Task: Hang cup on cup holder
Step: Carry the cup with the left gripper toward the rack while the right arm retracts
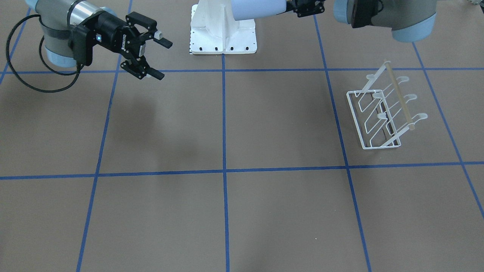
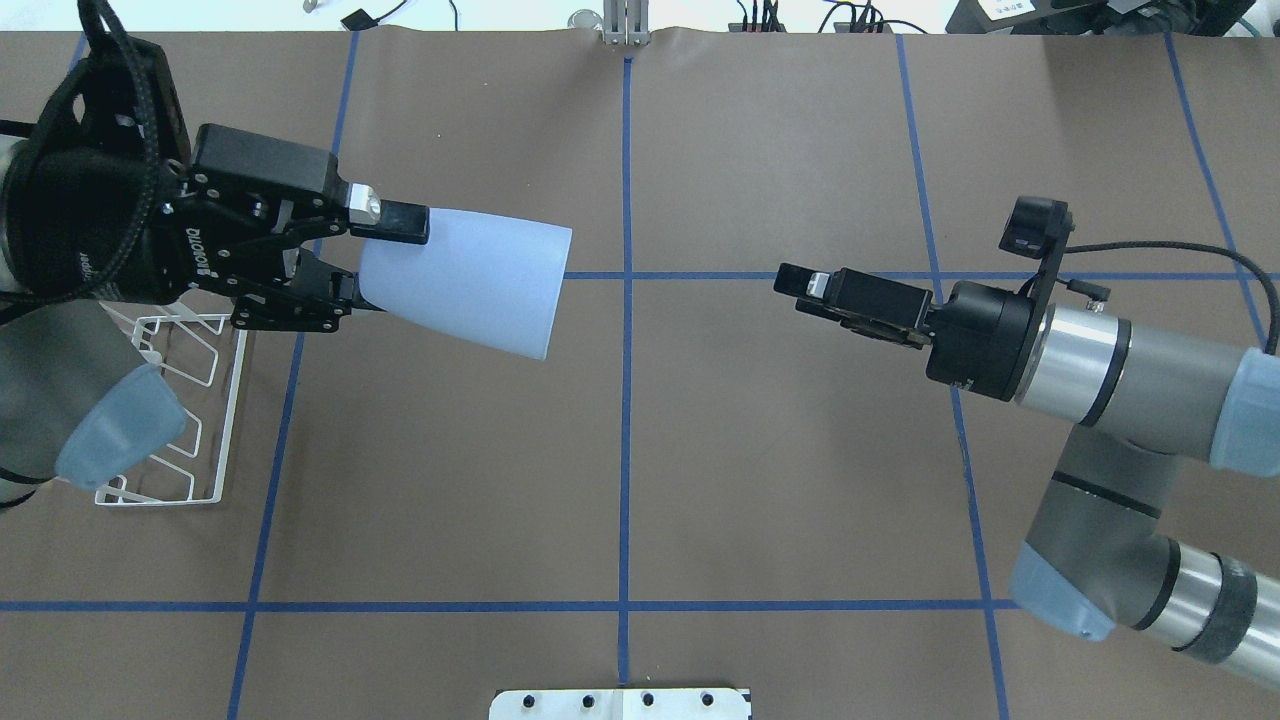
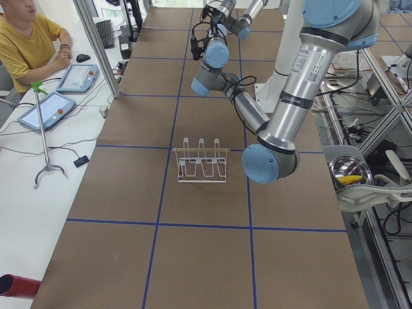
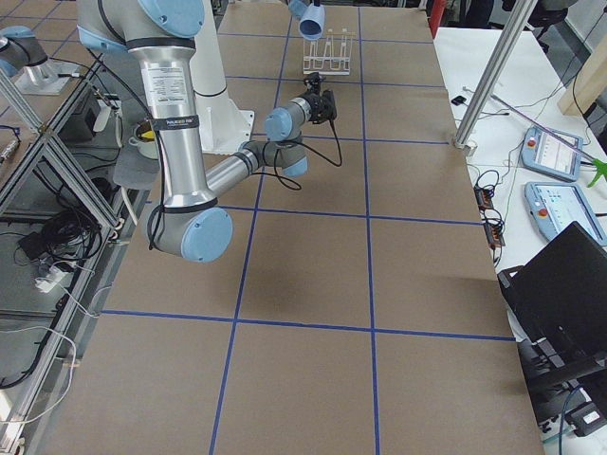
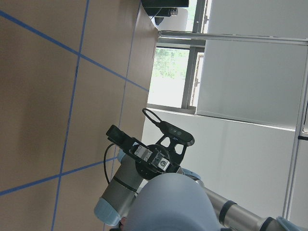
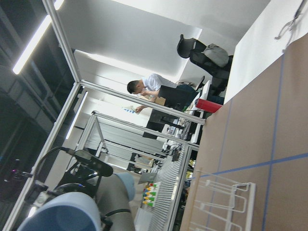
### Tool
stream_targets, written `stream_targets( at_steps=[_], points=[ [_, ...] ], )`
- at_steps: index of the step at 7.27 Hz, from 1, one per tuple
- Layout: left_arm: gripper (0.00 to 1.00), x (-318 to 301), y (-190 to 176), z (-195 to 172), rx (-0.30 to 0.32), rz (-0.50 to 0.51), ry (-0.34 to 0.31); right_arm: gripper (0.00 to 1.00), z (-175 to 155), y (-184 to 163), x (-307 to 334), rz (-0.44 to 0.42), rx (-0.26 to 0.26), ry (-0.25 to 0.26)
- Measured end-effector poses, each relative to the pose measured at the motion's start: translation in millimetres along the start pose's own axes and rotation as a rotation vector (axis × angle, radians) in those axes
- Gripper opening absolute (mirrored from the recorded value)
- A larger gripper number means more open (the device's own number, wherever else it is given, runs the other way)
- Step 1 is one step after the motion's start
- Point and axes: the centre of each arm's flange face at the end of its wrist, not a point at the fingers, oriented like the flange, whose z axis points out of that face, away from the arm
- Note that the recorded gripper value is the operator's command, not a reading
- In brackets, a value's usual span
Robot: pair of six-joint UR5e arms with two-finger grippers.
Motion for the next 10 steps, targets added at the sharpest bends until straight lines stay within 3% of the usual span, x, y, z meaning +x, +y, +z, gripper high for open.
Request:
stream_targets(
  at_steps=[3, 6, 8, 10],
  points=[
    [0.0, 17.5, -41.5, -37.4, 0.08, 0.072, -0.231, 1.0, -49.9, -103.1, 35.3, 0.004, -0.113, 0.359],
    [0.0, 25.0, -67.3, -56.7, 0.151, 0.156, -0.413, 1.0, -131.2, -162.7, 97.5, -0.11, -0.169, 0.665],
    [0.0, 23.5, -79.6, -65.4, 0.178, 0.211, -0.534, 1.0, -187.1, -186.7, 134.9, -0.208, -0.243, 0.838],
    [0.0, 18.5, -85.2, -72.2, 0.21, 0.279, -0.679, 1.0, -241.6, -200.2, 164.4, -0.3, -0.345, 0.956]
  ],
)
